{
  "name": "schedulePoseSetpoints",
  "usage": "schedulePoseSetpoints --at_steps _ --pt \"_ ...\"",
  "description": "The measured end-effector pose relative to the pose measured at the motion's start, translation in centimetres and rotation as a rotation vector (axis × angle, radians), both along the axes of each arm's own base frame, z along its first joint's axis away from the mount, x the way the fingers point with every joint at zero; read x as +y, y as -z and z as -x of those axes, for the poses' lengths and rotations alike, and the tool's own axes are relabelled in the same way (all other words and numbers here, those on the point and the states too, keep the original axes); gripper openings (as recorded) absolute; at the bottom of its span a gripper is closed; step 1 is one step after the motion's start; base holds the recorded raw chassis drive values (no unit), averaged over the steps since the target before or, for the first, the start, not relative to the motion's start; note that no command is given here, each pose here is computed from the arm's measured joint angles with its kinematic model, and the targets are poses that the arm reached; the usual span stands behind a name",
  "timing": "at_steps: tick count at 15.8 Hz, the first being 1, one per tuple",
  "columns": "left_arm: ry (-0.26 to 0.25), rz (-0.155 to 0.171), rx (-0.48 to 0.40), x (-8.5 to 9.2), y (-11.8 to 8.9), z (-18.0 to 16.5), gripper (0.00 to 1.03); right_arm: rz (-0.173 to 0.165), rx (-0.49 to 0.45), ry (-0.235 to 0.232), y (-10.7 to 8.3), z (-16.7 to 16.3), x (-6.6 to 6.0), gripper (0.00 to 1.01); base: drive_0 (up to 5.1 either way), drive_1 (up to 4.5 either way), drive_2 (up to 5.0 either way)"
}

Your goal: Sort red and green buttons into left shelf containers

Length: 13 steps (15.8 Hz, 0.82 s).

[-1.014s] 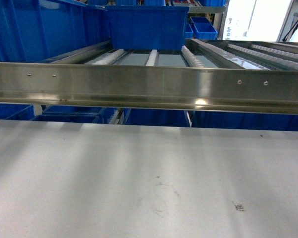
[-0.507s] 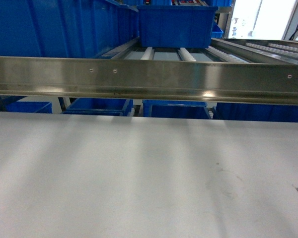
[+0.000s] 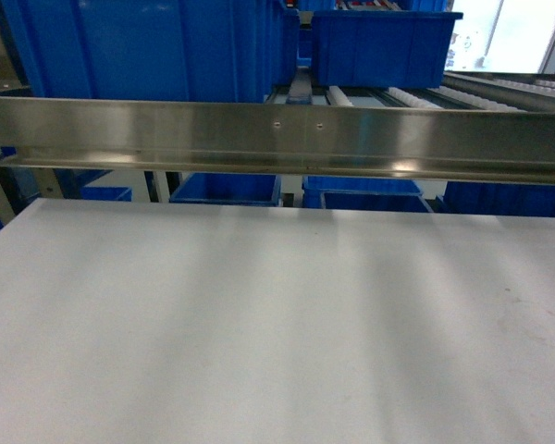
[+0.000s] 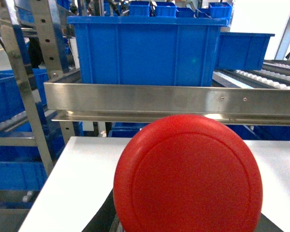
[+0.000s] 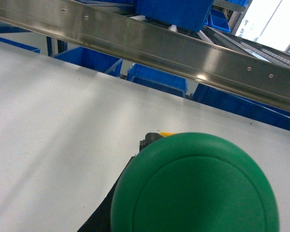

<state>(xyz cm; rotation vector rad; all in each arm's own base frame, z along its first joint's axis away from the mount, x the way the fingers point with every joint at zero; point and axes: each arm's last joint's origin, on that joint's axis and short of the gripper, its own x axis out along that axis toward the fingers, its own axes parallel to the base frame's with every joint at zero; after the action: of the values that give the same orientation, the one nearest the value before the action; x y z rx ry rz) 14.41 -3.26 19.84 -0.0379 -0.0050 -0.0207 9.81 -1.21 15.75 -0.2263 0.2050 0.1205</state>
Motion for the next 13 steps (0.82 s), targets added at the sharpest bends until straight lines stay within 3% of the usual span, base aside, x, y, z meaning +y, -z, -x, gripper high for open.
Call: schedulePoseSetpoints --at_steps 13 --pt "0.005 0.000 -0.001 -0.03 -0.01 0.01 0.26 0.000 0.000 -0.002 0.00 0.00 0.01 0.26 -5.1 2.40 2.4"
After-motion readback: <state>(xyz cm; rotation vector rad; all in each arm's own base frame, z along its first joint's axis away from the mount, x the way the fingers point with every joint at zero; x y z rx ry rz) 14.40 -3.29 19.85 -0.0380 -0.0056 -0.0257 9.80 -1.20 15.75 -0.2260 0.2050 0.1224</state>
